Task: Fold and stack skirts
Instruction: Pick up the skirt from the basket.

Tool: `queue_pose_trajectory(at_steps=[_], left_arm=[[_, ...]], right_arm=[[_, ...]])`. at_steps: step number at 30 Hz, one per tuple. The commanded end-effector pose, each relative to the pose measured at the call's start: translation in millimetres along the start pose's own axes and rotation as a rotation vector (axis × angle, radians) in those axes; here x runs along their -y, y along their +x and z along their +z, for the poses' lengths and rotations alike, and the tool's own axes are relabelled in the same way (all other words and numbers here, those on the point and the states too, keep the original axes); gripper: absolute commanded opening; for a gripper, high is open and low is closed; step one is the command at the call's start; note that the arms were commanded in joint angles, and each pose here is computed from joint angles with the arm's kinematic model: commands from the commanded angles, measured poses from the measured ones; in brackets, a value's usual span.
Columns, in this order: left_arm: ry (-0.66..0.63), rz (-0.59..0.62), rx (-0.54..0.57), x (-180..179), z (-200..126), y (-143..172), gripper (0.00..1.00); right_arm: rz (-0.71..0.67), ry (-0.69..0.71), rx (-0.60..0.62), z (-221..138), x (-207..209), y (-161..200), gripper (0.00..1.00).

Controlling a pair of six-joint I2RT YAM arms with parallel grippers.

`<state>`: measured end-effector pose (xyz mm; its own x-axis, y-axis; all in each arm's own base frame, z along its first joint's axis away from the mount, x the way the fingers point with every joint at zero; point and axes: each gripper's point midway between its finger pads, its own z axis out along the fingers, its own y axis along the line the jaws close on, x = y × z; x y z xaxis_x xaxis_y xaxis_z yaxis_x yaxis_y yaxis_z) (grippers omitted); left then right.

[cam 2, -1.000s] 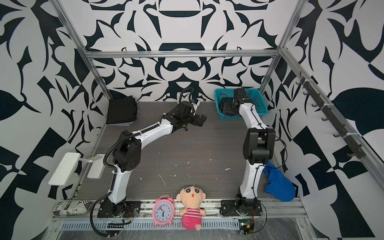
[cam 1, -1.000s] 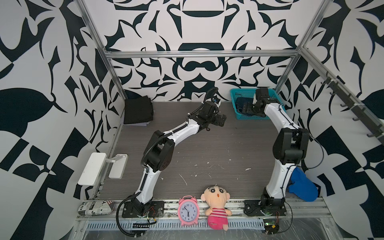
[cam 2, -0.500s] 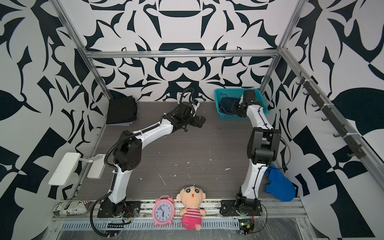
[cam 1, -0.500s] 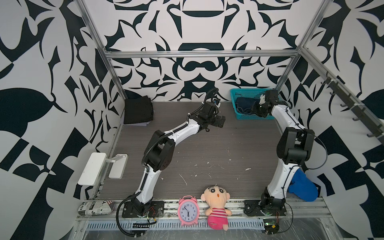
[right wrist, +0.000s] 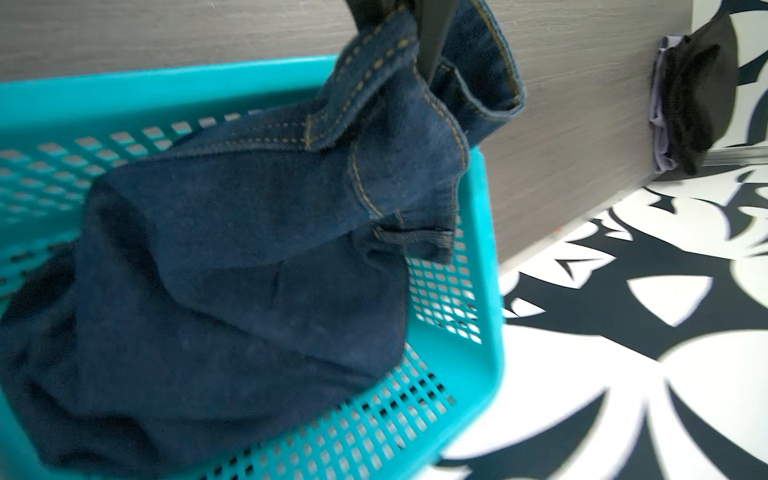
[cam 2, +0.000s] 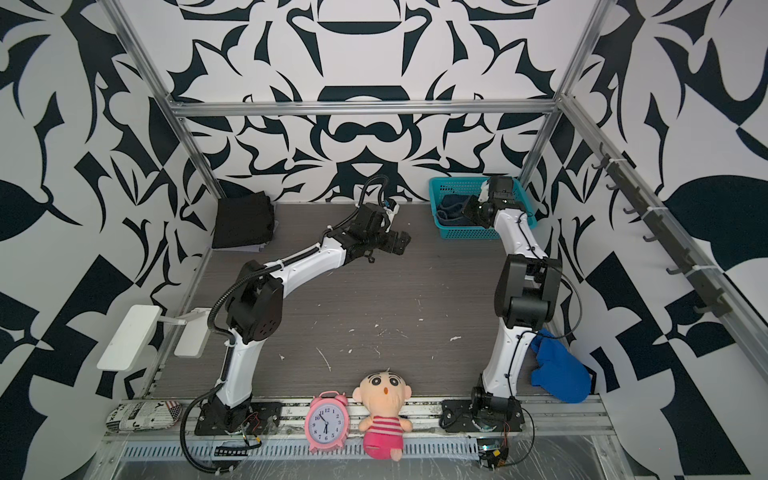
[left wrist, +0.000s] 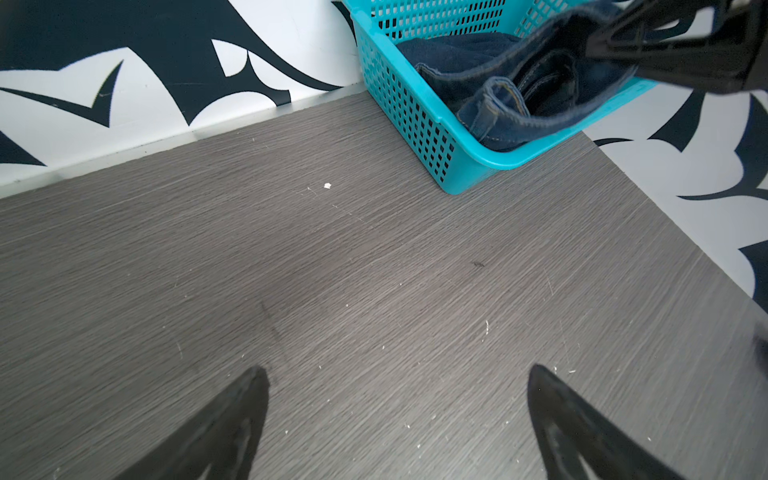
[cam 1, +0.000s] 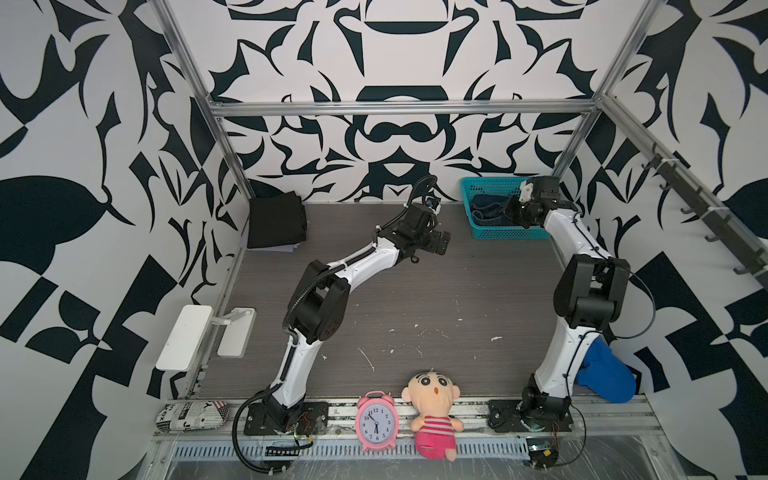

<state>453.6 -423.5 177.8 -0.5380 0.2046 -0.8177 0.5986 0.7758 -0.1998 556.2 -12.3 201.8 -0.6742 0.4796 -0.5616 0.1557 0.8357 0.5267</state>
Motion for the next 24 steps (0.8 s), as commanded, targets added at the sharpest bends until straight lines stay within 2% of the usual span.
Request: queue_pose_trajectory(at_steps=[1, 6, 13, 18, 24], left_arm=[[0.065, -0.007, 0.176, 23, -51, -69, 0.99], [0.108, 0.022, 0.293, 39, -96, -107, 1.0], [0.116, 0.045, 0.337, 49, -126, -116, 0.99], [0.108, 0.057, 0.374, 51, -146, -119, 0.99], [0.084, 0.066, 0.452, 46, -190, -121, 0.99]], right_arm=[[-0.172, -0.175, 0.23, -88, -85, -69, 0.0], [-0.249, -0.231, 0.37, -150, -129, -107, 0.0], [-0.367, -0.326, 0.539, -248, -195, -142, 0.0], [-0.421, -0.458, 0.639, -317, -242, -135, 0.0], [-0.539, -0.57, 0.725, -387, -293, -95, 0.0]])
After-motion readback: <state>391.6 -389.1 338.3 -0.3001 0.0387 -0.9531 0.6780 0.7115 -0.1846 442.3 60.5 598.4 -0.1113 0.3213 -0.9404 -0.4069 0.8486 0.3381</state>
